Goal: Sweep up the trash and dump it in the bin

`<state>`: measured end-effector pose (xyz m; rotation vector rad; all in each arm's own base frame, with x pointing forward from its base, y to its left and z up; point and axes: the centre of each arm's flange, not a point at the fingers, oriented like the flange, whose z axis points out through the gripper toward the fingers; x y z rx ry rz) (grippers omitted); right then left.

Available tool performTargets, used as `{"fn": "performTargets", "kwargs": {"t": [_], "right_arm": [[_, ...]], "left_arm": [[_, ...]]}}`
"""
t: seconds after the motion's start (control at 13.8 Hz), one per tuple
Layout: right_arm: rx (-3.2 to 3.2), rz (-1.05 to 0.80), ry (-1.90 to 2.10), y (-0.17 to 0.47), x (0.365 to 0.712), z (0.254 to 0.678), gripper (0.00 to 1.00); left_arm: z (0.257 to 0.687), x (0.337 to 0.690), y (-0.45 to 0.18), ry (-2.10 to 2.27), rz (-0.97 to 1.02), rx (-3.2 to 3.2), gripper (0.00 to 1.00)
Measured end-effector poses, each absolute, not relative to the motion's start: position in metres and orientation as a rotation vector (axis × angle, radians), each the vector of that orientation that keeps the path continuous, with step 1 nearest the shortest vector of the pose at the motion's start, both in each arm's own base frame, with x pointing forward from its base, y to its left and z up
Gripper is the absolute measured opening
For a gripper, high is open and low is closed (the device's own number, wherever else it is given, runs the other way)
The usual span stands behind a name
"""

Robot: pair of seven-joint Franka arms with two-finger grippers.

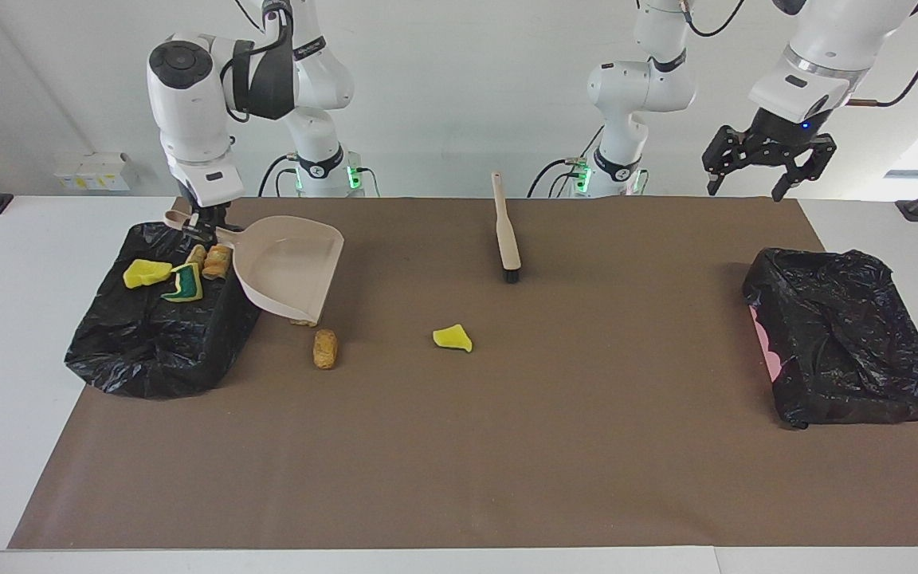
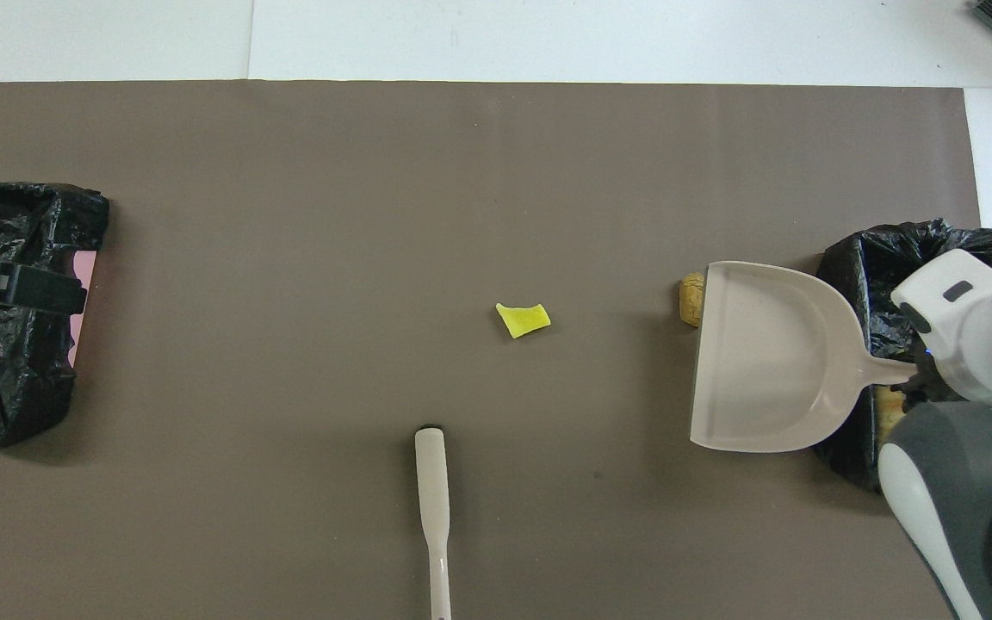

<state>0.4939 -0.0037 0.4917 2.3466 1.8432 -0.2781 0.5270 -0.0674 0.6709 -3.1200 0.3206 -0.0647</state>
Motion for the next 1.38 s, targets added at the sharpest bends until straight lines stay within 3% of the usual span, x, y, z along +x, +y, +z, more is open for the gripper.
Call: {"fn": "performTargets", "kwargs": {"t": [0.51, 0.94, 1.38], "right_arm": [[2.852, -0.201, 1.24, 0.127, 0.5, 0.463, 0.32], [3.083, -0.168, 0.636, 0.254, 0.523, 0.446, 0.32], [3.246, -0.132, 0.136, 0.332, 0.555, 0.43, 0.32]], "left_arm": [[0.671, 0.527, -0.067, 0.32, -0.064, -3.12, 1.0], [0.67, 0.527, -0.067, 0.321, -0.06, -3.12, 1.0], [0.669, 0.521, -0.066, 0.321, -0.042, -3.12, 1.0]]}}
